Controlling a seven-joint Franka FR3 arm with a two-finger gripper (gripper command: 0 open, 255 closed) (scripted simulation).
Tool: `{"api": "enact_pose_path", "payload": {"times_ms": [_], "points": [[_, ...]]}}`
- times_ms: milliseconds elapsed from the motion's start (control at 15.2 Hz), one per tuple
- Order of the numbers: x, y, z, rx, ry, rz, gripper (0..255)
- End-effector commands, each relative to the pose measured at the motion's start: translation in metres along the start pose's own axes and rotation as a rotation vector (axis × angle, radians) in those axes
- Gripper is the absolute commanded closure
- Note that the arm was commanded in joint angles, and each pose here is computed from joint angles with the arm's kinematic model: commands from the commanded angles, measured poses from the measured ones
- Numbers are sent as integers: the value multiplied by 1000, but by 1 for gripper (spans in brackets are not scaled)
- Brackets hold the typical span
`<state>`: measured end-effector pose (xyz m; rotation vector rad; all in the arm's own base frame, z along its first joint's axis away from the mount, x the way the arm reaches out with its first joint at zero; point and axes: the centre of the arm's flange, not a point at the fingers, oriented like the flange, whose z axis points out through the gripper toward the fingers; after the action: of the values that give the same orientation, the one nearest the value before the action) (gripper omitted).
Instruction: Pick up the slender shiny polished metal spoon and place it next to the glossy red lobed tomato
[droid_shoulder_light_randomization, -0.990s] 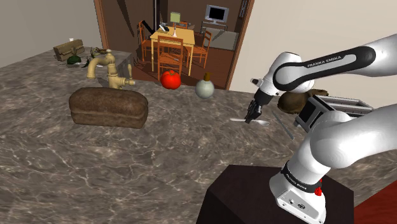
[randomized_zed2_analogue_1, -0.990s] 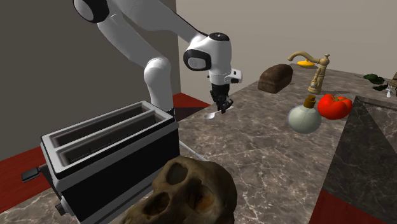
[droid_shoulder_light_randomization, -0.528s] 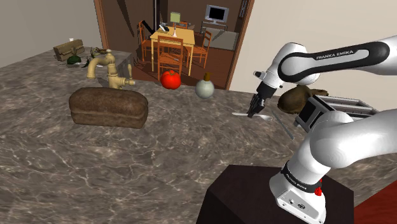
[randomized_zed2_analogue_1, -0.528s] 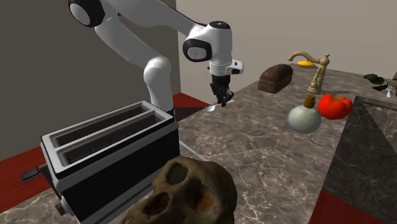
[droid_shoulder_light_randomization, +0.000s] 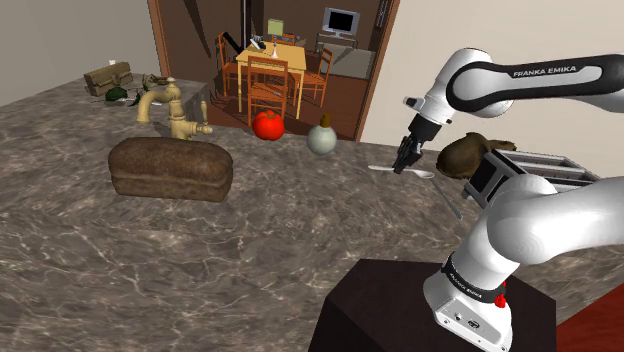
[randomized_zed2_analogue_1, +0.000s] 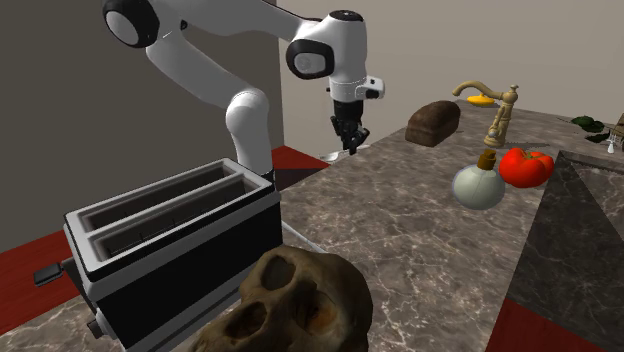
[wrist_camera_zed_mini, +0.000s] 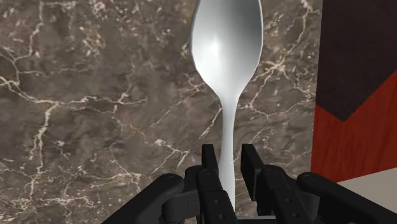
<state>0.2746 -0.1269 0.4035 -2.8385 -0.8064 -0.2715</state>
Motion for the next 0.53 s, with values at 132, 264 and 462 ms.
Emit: {"api": "enact_pose_path", "payload": {"times_ms": [132,264,462], "points": [[4,-2,-21,0,0,0,255],[7,-3,-31,0,0,0,255],[10,-5,-47,0,0,0,255]]}}
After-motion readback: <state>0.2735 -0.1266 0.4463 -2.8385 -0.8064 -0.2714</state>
